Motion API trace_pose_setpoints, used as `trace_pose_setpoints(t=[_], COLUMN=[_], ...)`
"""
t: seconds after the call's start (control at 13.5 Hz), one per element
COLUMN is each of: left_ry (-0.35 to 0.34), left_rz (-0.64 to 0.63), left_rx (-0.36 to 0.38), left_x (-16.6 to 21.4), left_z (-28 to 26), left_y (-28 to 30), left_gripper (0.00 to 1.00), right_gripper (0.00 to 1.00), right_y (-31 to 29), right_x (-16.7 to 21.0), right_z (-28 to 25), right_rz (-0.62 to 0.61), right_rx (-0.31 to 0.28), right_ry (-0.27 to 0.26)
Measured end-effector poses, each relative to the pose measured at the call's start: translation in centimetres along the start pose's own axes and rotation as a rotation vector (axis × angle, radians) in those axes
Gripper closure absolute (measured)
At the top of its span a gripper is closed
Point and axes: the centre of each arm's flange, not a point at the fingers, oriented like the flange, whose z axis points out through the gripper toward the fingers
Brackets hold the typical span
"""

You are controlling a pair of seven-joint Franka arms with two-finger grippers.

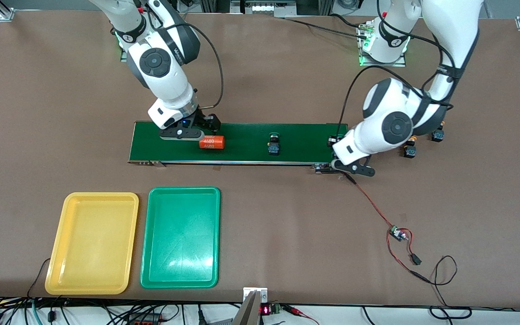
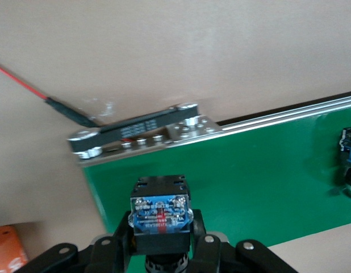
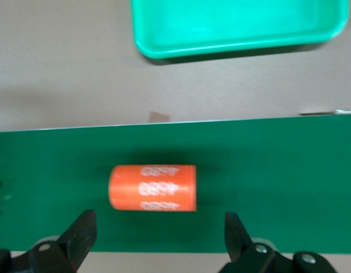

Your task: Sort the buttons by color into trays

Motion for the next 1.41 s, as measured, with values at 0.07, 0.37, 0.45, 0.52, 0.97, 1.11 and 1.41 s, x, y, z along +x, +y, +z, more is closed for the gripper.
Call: trace_pose_setpoints(t=[0.07, 0.37, 0.45, 0.52, 0.97, 1.11, 1.41], left_ry=[0.008, 0.011, 0.009, 0.008, 0.021, 0.036, 0.061], left_rz=[0.001, -0.004, -0.005, -0.006, -0.007, -0.008, -0.012], left_rx=[0.001, 0.009, 0.010, 0.011, 0.010, 0.003, -0.004], left_x=[-0.2, -1.4, -1.6, -1.8, -2.2, -1.9, -1.4], left_z=[0.5, 2.8, 3.3, 3.7, 5.0, 5.3, 4.6], left_y=[0.9, 2.4, 2.4, 2.3, 2.1, 2.1, 2.0], left_gripper=[0.57, 0.57, 0.57, 0.57, 0.57, 0.57, 0.22], right_gripper=[0.00, 0.00, 0.00, 0.00, 0.00, 0.00, 0.00], right_y=[-0.4, -0.8, -0.8, -0.8, -0.7, -0.6, -0.6], right_x=[-0.1, -0.1, -0.1, -0.1, -0.1, -0.1, 0.0], right_z=[0.1, 0.4, 0.5, 0.6, 1.3, 2.5, 3.5], right_rz=[-0.002, -0.002, -0.002, -0.002, -0.017, -0.032, -0.035], right_rx=[0.010, 0.025, 0.025, 0.025, 0.012, 0.004, 0.009], right_ry=[0.012, 0.022, 0.020, 0.019, 0.018, 0.015, 0.011])
